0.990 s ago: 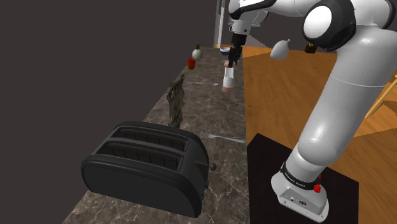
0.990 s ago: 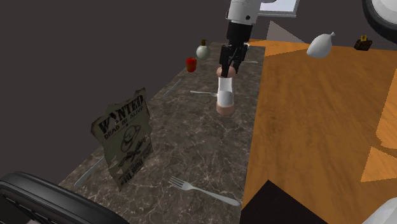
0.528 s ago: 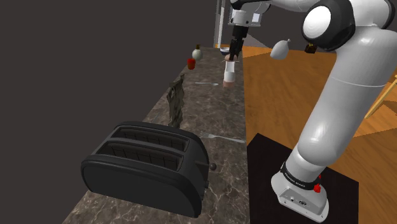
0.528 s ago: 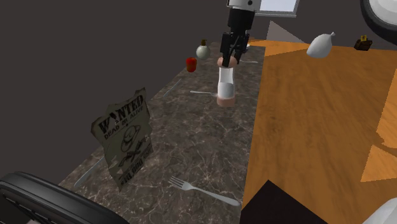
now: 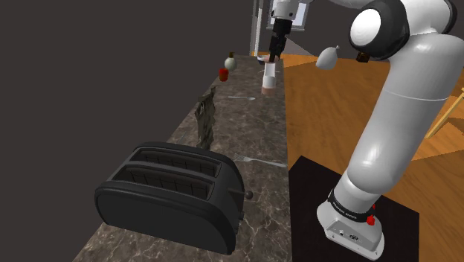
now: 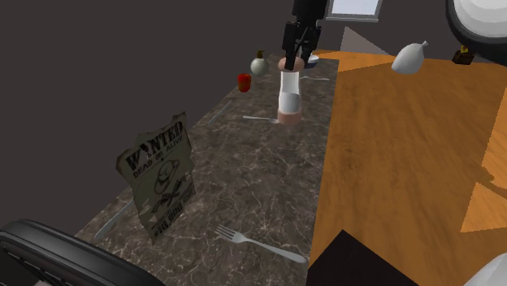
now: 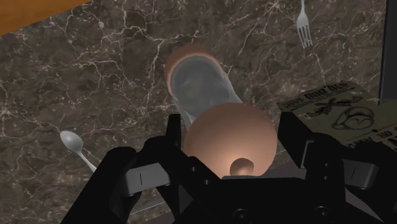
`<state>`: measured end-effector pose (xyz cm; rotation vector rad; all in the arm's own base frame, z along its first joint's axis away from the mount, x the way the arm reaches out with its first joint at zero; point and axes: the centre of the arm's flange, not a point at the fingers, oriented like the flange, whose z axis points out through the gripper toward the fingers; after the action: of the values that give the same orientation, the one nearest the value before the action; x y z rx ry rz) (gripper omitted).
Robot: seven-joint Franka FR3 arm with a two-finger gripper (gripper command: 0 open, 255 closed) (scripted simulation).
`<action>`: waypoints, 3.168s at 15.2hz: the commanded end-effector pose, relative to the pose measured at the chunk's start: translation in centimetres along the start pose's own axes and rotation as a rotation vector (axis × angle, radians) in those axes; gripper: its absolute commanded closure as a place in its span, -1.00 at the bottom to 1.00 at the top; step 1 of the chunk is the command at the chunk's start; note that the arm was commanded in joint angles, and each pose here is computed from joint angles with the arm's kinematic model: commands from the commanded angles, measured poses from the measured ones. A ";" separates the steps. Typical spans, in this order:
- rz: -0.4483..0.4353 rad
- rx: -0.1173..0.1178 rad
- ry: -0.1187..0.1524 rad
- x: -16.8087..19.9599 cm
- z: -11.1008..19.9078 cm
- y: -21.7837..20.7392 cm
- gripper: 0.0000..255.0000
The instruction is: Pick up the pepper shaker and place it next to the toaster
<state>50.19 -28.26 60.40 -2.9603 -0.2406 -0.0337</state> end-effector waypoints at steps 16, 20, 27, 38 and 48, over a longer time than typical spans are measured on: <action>0.000 0.000 0.000 0.3 -8.7 -1.6 1.00; 0.000 0.000 0.000 -1.4 -7.9 -6.5 1.00; 0.000 0.000 0.000 -4.4 -6.6 -15.1 1.00; 0.000 0.000 0.000 -9.1 -4.5 -28.7 1.00; 0.000 0.000 0.000 -13.4 -2.5 -41.0 1.00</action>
<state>31.04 8.13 69.50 -2.9599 -0.2435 -0.0332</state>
